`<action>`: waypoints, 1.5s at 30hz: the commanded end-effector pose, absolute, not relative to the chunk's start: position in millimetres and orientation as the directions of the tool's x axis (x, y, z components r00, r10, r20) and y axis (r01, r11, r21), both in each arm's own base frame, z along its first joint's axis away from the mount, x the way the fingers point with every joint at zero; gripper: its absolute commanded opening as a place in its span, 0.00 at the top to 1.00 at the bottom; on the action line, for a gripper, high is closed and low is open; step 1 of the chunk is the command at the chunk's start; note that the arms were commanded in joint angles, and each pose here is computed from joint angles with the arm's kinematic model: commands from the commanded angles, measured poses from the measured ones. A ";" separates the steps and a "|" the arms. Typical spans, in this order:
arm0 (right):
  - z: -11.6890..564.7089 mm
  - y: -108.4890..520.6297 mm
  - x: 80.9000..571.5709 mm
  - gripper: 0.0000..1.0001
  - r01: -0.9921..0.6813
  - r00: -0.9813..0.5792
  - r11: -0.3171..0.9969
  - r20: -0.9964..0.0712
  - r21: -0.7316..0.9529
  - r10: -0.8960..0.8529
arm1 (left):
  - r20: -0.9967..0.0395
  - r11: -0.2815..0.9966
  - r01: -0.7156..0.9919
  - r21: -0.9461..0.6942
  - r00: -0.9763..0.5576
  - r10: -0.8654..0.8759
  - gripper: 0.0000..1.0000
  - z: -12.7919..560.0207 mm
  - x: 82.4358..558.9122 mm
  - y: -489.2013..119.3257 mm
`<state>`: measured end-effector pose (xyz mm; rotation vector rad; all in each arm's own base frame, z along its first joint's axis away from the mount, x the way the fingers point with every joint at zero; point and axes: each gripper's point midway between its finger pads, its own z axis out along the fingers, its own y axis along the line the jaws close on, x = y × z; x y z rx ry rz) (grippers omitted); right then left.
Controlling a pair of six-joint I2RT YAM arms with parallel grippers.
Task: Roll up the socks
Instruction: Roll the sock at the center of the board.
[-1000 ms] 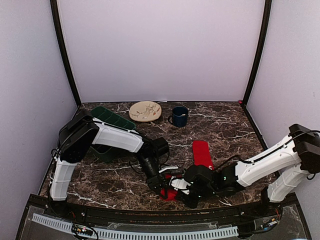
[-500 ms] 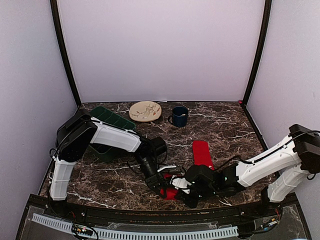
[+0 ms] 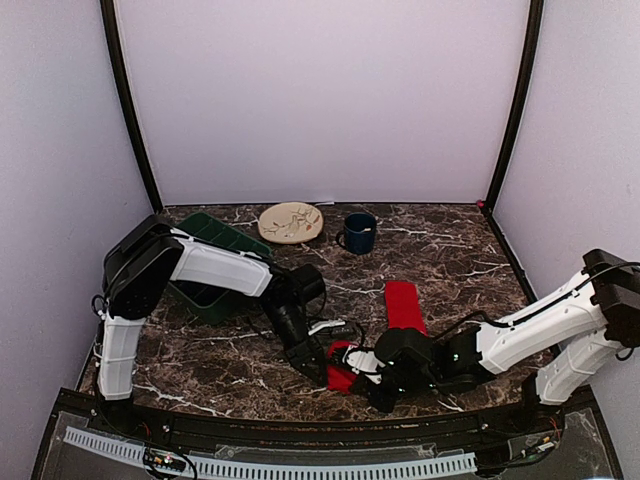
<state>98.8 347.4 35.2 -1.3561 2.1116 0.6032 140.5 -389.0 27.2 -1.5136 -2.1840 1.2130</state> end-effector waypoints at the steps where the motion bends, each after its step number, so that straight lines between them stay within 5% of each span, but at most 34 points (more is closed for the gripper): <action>1: 34.2 342.5 100.0 1.00 -0.912 -0.349 0.402 -0.659 0.078 -0.666 | -0.106 0.338 0.768 -0.544 -0.463 0.880 0.60 -28.1 170.1 -340.1; 21: 28.4 355.1 95.3 1.00 -0.935 -0.318 0.346 -0.636 0.084 -0.704 | -0.166 0.413 0.767 -0.491 -0.548 0.820 0.60 -8.2 183.1 -319.4; 35: 33.5 356.0 95.6 1.00 -0.917 -0.398 0.309 -0.593 0.250 -0.700 | -0.471 0.495 0.812 -0.311 -0.583 0.662 0.60 44.2 214.6 -316.4; 45: 41.8 360.8 101.5 1.00 -0.860 -0.486 0.274 -0.526 0.431 -0.698 | -0.653 0.440 0.888 -0.135 -0.414 0.635 0.60 68.2 204.7 -334.1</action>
